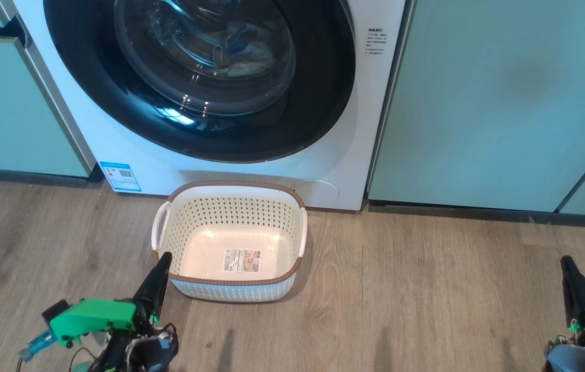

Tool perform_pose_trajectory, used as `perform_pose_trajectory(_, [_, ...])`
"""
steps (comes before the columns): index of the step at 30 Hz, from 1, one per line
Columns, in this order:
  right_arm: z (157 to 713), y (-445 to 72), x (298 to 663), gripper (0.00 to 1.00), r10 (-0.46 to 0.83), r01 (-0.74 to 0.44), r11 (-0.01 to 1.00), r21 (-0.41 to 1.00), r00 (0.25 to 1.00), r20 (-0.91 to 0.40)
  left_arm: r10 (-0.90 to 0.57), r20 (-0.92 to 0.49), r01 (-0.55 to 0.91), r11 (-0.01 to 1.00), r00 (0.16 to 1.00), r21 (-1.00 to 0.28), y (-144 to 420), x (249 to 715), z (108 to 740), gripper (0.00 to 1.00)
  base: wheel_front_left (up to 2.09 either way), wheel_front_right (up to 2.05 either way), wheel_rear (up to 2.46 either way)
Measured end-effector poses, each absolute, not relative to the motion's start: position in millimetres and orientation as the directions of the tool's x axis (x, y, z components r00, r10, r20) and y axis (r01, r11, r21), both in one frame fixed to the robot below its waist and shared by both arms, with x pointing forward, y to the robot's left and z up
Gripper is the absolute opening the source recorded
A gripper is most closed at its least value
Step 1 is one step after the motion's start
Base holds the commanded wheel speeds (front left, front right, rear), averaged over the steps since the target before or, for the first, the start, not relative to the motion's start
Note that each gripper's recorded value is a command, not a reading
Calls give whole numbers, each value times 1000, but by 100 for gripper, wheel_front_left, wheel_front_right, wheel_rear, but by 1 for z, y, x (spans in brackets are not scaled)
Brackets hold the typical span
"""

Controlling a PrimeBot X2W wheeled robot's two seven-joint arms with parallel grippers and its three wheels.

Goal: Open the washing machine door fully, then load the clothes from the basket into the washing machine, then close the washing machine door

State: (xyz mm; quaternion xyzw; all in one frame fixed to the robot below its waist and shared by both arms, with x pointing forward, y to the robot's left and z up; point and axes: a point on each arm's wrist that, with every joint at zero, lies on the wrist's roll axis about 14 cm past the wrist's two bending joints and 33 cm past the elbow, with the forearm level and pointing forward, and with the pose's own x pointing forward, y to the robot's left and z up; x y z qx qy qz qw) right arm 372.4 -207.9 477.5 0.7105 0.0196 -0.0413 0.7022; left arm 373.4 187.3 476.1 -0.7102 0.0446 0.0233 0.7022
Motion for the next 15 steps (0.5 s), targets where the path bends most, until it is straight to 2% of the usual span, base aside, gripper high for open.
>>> perform_pose_trajectory(15, [477, -207, 372, 0, -27, 86, -13, 996, 996, -86, -29, -96, -96, -10, 995, -995, 188, 373, 476, 0, 0, 0, 0])
